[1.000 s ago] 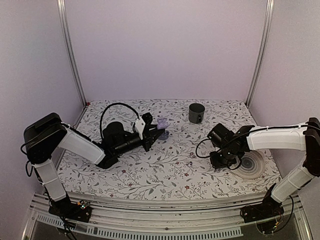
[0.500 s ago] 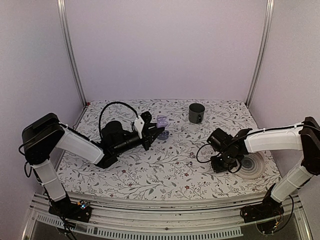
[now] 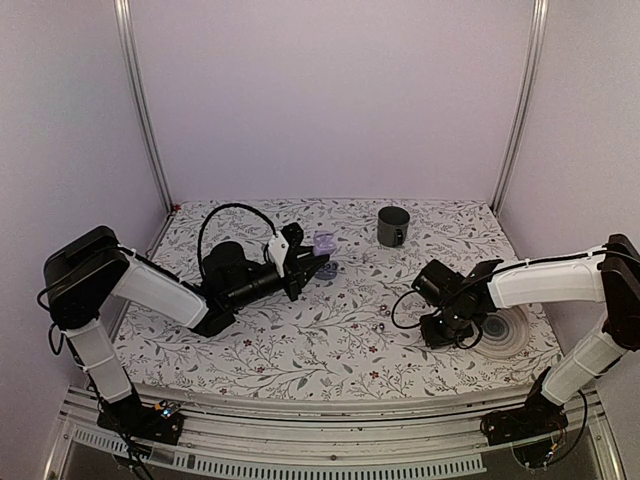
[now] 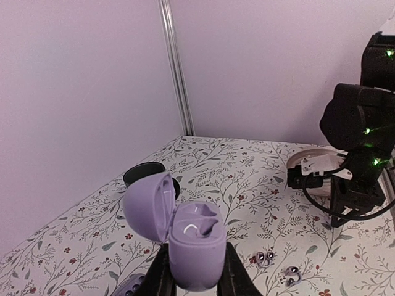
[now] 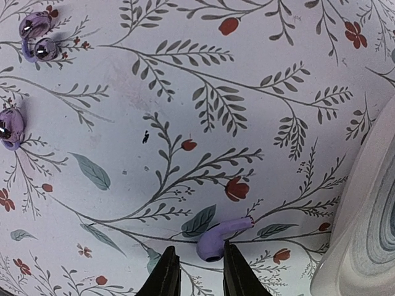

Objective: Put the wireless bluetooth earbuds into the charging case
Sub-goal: Pick up the left earbud from the center of the board.

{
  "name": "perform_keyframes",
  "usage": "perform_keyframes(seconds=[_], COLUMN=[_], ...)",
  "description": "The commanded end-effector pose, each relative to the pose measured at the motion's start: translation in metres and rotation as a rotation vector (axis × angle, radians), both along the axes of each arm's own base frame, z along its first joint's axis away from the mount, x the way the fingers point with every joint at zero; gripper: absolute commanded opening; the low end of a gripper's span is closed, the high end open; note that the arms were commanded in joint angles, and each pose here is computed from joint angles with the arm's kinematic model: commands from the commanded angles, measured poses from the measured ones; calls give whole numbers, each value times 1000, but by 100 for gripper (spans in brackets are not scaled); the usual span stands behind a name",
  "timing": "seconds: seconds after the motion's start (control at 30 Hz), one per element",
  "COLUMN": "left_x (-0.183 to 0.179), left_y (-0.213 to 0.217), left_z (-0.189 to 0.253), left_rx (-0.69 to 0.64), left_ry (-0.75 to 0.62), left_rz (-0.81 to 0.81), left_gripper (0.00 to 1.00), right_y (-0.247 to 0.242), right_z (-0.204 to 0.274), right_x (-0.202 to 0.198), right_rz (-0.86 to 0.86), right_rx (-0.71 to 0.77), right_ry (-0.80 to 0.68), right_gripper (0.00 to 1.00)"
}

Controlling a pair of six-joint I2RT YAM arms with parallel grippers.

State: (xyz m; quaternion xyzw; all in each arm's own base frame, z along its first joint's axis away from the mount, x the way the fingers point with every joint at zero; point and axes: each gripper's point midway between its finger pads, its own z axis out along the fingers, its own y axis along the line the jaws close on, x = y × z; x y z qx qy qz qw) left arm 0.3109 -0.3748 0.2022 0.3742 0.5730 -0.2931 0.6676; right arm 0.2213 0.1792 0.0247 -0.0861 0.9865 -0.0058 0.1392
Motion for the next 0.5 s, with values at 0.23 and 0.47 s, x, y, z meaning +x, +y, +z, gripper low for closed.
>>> perform_keyframes(seconds=[0.23,0.47], left_x=[-4,-4], left_y=[3,4], left_z=[12,13], left_rx=[-26,-24], left_ry=[-24,-29], left_rz=[-9,-7], left_gripper=[0,0], right_y=[-6,-5], right_z=[-11,-14], right_x=[-13,-10], right_rz=[-48,-95], right_rx=[-38,-47], right_ry=[40,45], right_gripper=[24,23])
